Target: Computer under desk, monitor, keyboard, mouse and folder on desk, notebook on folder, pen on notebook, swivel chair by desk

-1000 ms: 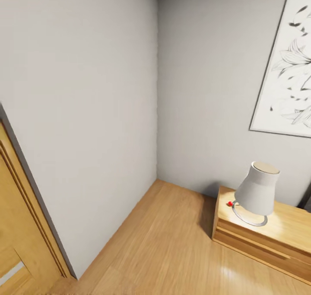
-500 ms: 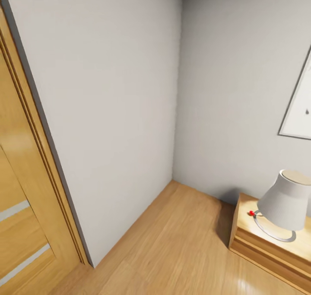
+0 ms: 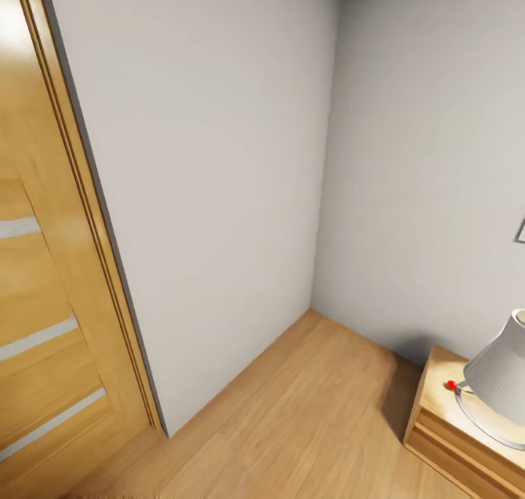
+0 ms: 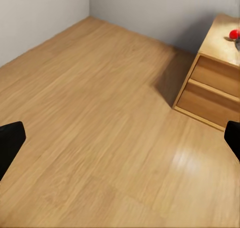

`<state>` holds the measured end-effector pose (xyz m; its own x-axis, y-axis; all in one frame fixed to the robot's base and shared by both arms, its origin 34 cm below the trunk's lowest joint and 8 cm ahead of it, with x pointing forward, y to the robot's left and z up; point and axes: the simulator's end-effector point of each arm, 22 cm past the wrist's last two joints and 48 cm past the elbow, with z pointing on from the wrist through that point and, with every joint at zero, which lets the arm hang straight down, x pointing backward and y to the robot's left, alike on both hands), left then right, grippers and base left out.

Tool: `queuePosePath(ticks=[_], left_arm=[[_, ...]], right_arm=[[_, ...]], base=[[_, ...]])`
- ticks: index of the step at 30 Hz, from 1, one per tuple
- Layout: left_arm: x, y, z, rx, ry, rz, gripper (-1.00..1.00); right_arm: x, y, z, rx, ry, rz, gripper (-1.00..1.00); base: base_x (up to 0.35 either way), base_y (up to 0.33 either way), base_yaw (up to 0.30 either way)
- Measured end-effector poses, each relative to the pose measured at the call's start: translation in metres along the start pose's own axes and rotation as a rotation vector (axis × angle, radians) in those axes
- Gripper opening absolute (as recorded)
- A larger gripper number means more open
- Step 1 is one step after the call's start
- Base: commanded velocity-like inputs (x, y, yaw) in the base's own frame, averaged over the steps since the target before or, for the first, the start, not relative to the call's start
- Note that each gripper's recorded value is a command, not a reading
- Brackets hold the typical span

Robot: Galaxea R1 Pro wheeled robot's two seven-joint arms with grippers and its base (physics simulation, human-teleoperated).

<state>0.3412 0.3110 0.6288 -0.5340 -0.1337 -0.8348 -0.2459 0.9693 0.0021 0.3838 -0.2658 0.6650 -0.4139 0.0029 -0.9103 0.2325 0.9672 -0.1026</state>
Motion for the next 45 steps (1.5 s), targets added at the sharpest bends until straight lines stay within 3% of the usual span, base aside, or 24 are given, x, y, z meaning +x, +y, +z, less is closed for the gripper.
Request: queuePosePath(ticks=[20, 32, 45], left_arm=[[-0.004, 0.0, 0.001, -0.001, -0.013, -0.002, 1.0], [-0.006, -0.001, 0.002, 0.0, -0.02, -0.004, 1.0], [-0.007, 0.0, 0.002, -0.002, -0.021, -0.004, 1.0]], right_arm=[[-0.005, 0.001, 0.001, 0.003, -0.015, 0.004, 1.0], [-0.018, 0.008, -0.001, 0.007, -0.067, 0.031, 1.0], [-0.02, 0.012, 0.0, -0.026, -0.079, 0.002, 1.0]], base=[[0.0, -0.05, 0.287], [0.0, 0.0, 0.287], [0.0, 0.0, 0.287]])
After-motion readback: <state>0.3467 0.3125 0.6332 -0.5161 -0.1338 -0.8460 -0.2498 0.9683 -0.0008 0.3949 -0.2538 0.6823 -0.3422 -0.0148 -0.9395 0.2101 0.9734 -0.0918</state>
